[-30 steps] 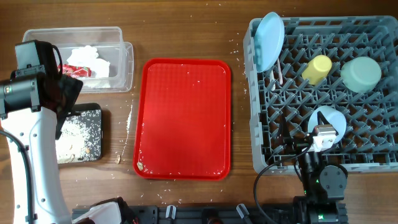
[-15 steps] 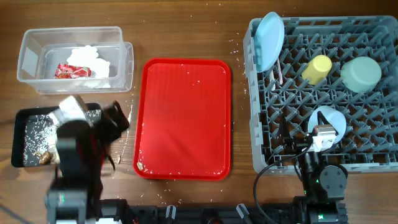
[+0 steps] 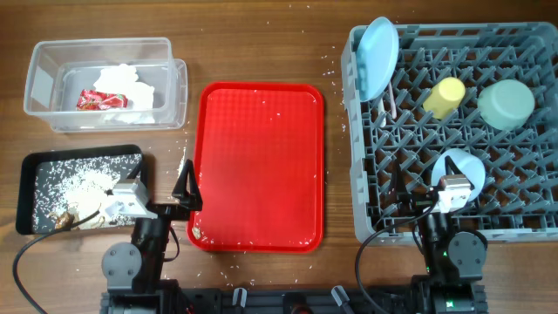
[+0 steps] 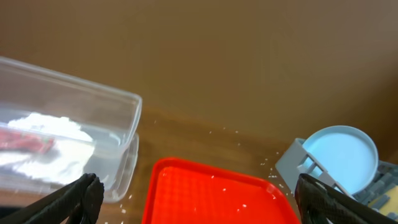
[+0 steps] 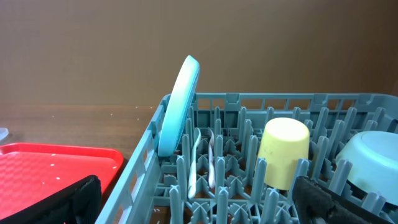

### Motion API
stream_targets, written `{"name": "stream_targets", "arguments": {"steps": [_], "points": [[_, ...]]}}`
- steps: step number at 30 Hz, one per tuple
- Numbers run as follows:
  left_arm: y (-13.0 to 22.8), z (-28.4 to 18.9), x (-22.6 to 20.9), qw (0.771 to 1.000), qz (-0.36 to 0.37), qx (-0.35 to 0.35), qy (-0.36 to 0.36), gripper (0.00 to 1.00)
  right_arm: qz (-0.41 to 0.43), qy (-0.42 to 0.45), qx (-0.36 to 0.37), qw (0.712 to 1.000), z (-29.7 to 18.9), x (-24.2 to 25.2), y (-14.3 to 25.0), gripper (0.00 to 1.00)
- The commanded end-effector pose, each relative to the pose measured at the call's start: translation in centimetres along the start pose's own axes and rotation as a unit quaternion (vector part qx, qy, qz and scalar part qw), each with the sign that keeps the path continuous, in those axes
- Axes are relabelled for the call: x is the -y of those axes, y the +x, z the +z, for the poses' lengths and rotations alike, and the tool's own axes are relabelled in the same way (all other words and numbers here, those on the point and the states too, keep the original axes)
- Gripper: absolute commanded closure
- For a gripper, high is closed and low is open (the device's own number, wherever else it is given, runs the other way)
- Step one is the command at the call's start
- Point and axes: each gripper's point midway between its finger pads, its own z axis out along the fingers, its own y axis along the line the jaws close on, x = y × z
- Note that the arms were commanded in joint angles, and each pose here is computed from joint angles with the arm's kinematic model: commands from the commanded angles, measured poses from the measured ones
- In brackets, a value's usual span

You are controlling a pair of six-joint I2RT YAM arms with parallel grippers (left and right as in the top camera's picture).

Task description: Sort waste into correct bins and load items into the dishwasher rack

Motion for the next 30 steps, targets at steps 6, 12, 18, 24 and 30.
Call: {"name": "stream_targets", "arguments": {"steps": [6,12,18,24,30], "points": [[-0.4,-0.1,1.4,0.998,0.047,0.026,0.038,0.0,-0.006,-0.008,0.004,1.0,0.0,-0.3,-0.1,0.0],[-1.2,-0.1,2.6,0.992,0.069,0.079,0.071,0.0,-0.007,-0.008,0.004,1.0,0.0,-0.3,-0.1,0.0],[2.4,0.4,0.6,0.998,0.06,0.003,0.03,0.0,-0.007,-0.008,0.004,1.0,0.0,-0.3,-0.1,0.0],[4.8,0.4,-0.4,0.997,0.056,-0.047,0.014,0.0,-0.006,-0.008,0.004,1.0,0.0,-0.3,-0.1,0.0],[4.8,0.4,-0.4,0.997,0.056,-0.047,0.014,0.0,-0.007,-0.008,0.004,1.0,0.0,-0.3,-0.1,0.0]]}}
